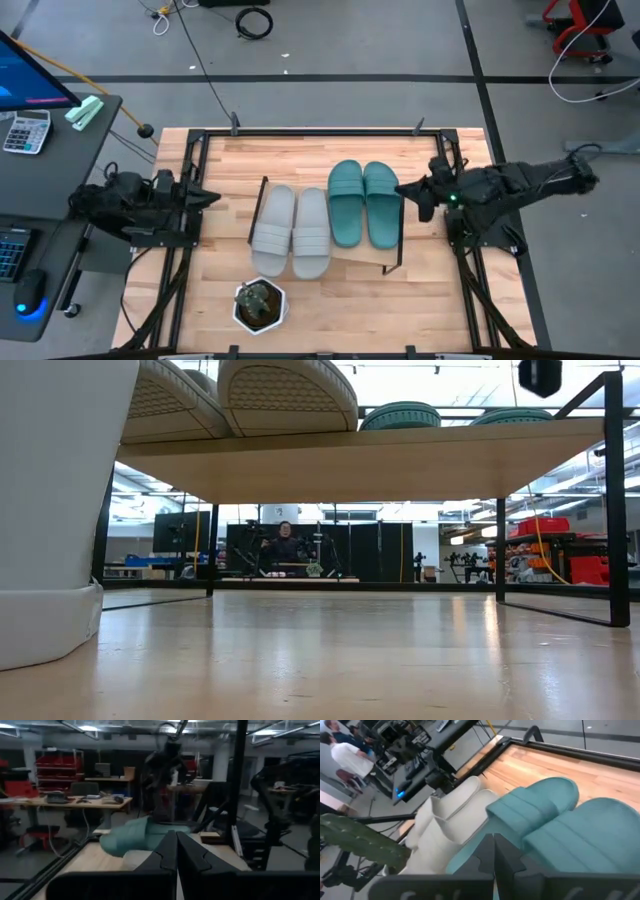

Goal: Pick and place slides into the shelf
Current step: Return to Home Position

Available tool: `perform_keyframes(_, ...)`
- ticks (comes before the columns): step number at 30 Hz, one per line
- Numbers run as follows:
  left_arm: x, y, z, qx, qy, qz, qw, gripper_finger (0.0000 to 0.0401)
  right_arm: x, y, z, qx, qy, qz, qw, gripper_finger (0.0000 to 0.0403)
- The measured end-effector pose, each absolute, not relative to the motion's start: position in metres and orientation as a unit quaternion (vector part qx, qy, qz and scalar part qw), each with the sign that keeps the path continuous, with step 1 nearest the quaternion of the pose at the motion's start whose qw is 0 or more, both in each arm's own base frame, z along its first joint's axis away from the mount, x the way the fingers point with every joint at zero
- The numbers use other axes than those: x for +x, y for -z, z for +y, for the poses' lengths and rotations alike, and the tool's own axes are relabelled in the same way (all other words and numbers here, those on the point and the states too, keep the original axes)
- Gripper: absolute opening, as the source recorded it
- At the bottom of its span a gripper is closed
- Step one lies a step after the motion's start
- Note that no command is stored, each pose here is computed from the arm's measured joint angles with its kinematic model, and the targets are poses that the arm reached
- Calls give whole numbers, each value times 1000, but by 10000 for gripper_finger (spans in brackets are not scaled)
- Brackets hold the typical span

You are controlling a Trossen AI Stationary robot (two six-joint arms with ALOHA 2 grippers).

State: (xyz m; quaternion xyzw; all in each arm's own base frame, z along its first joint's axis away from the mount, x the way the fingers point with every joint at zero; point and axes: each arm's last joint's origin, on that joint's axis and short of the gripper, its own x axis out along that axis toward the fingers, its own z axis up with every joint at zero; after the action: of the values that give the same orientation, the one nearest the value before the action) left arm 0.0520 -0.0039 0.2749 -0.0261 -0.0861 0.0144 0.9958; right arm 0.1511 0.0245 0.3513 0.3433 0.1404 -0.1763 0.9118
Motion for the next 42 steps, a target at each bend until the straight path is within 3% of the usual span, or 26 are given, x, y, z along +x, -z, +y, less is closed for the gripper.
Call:
perform_keyframes(9,63,-254,-7,-33,1,-62,998,6,155,-351,-8,350,186,150,906,0)
perform_keyframes(18,74,-239,-9,-51,1,-94,994,7,154,-352,-30,346,177,154,909,0)
perform_keyframes(42,86,-204,-13,-70,15,-39,997,3,152,-352,-36,356,157,157,907,0)
